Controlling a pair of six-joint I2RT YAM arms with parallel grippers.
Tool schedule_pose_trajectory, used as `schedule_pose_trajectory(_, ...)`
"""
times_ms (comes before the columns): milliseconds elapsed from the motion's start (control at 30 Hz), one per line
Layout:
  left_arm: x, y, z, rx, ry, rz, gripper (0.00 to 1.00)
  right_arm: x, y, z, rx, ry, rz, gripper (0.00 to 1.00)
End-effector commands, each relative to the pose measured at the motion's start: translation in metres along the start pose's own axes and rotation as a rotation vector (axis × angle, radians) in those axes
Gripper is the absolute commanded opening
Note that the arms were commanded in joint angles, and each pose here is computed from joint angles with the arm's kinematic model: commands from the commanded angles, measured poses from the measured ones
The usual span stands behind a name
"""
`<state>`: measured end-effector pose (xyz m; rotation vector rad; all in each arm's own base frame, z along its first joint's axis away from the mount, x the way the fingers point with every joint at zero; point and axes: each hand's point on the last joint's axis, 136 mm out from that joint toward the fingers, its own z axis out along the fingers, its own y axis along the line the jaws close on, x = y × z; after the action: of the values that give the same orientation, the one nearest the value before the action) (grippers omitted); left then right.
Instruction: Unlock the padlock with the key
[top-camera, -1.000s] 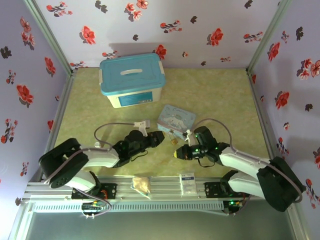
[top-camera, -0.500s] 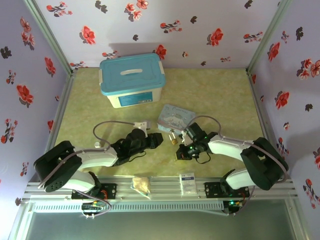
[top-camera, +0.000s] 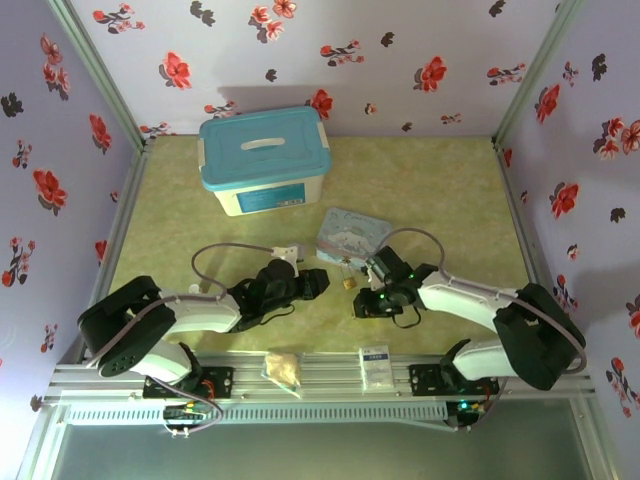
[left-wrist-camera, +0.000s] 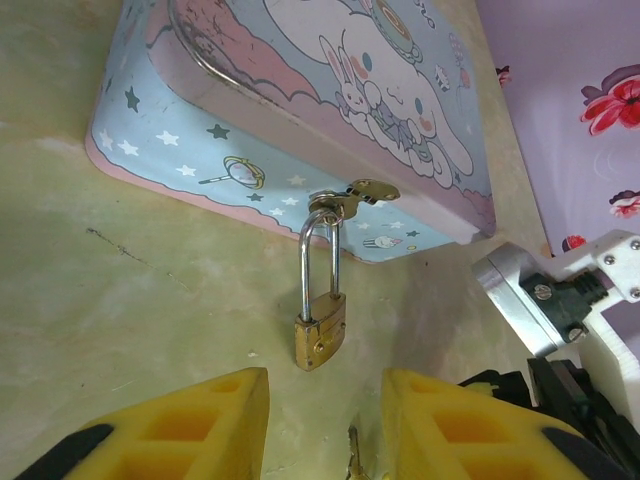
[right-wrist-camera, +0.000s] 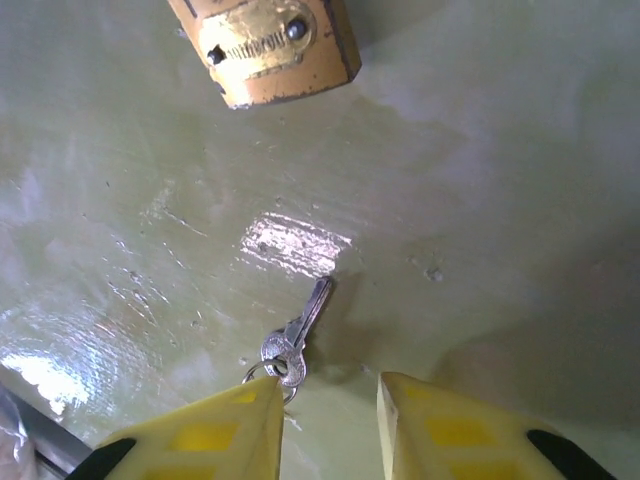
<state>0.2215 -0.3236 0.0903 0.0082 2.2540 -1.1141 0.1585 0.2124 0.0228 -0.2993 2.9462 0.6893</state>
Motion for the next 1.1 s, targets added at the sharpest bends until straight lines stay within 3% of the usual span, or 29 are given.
schedule_pose_trajectory(0,-0.006,-0.015,-0.002,0.044,-0.016,0.014,0.35,-0.007,-0.002,-0.005,0.100,-0.058,0.000,0.34)
schedule_pose_trajectory(200,-0.008,-0.017,-0.004,0.047,-0.019,0.016,0.35,-0.011,0.008,-0.003,0.133,-0.123,0.002,0.46)
schedule_pose_trajectory(467,-0.010,-0.019,-0.004,0.049,-0.023,0.014,0.36,-0.009,0.017,0.015,0.215,-0.145,-0.043,0.47)
schedule_pose_trajectory(600,-0.009,-0.018,-0.004,0.049,-0.022,0.012,0.36,-0.004,0.012,0.022,0.277,-0.126,-0.060,0.43)
schedule_pose_trajectory(733,-0.009,-0.017,-0.005,0.048,-0.023,0.009,0.36,0.009,0.001,0.023,0.366,-0.075,-0.097,0.28)
schedule_pose_trajectory(1067,-0.008,-0.014,-0.004,0.046,-0.026,0.008,0.36,0.014,0.004,0.030,0.300,-0.100,-0.106,0.13)
